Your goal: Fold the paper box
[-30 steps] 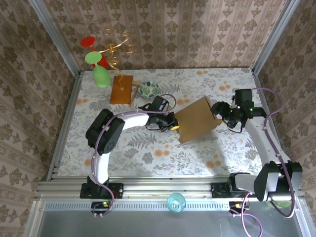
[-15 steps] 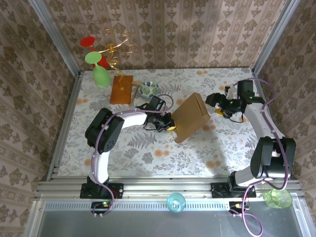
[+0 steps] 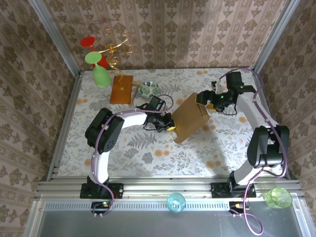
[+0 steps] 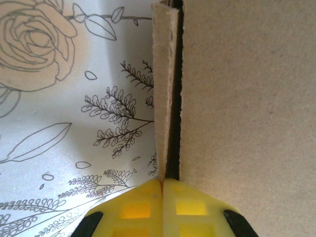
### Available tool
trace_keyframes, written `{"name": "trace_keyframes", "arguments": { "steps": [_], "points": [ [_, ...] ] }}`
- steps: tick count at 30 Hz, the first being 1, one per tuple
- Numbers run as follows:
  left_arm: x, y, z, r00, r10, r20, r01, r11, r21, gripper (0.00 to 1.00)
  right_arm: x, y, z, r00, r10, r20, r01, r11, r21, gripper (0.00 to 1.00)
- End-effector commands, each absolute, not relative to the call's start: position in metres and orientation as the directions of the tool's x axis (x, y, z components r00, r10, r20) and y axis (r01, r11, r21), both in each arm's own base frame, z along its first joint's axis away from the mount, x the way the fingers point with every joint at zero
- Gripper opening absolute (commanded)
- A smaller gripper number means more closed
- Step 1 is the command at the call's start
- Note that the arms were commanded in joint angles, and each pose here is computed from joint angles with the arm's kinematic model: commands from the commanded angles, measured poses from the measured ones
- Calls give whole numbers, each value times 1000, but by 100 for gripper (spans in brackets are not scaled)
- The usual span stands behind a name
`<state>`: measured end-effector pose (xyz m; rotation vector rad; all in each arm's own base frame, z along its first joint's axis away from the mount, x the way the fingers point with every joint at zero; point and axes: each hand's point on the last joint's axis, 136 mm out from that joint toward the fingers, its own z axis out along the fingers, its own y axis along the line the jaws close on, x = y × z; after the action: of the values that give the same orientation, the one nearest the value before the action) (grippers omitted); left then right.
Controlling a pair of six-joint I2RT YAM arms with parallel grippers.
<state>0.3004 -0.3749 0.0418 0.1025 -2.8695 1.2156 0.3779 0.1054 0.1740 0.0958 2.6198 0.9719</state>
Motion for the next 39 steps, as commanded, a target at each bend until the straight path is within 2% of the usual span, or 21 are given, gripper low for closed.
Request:
{"name": "trace_keyframes", "arguments": {
  "steps": [1,5,10,11,12,15,18,20,23,26,28,32,36,39],
  "points": [
    [298,-369,30,-997,-44,67,-78,721,-688,0,371,113,177,-949,102,-298,-110,779,617,89],
    [299,-369,30,-997,-46,64,-77,723,-686,0,368,125,170,-962,69,-264,-114,777,620,84],
    [307,-366,45,-998,-64,5,-50,727,-685,0,364,126,152,-978,93,-186,-44,780,624,67],
    [310,-364,52,-997,-70,-23,-35,729,-683,6,363,125,150,-979,105,-176,-28,784,620,64],
    [314,-361,63,-995,-79,-66,-13,733,-680,12,363,123,149,-979,127,-158,1,784,620,60],
    [330,-349,105,-965,-87,-246,97,755,-648,23,363,119,149,-970,226,-95,110,748,655,51],
    [340,-335,144,-908,-53,-415,221,783,-582,33,366,114,153,-935,355,-13,239,657,715,41],
    [342,-330,165,-856,2,-517,325,781,-534,36,368,108,155,-898,437,53,330,588,738,39],
    [336,-324,187,-741,103,-663,495,751,-437,38,368,103,157,-825,529,199,481,472,739,39],
    [321,-319,206,-572,211,-793,663,688,-294,44,362,104,156,-743,568,353,617,377,691,39],
    [306,-317,215,-419,283,-862,766,620,-169,54,360,106,161,-708,579,405,657,327,679,39],
    [273,-317,212,-157,400,-903,898,438,38,67,357,109,167,-658,583,476,706,257,660,39],
    [245,-320,201,115,483,-868,929,257,266,81,344,113,159,-608,570,552,757,205,621,38],
    [249,-319,189,184,509,-841,907,241,345,89,335,117,155,-581,561,590,781,181,597,37]
  ]
}}
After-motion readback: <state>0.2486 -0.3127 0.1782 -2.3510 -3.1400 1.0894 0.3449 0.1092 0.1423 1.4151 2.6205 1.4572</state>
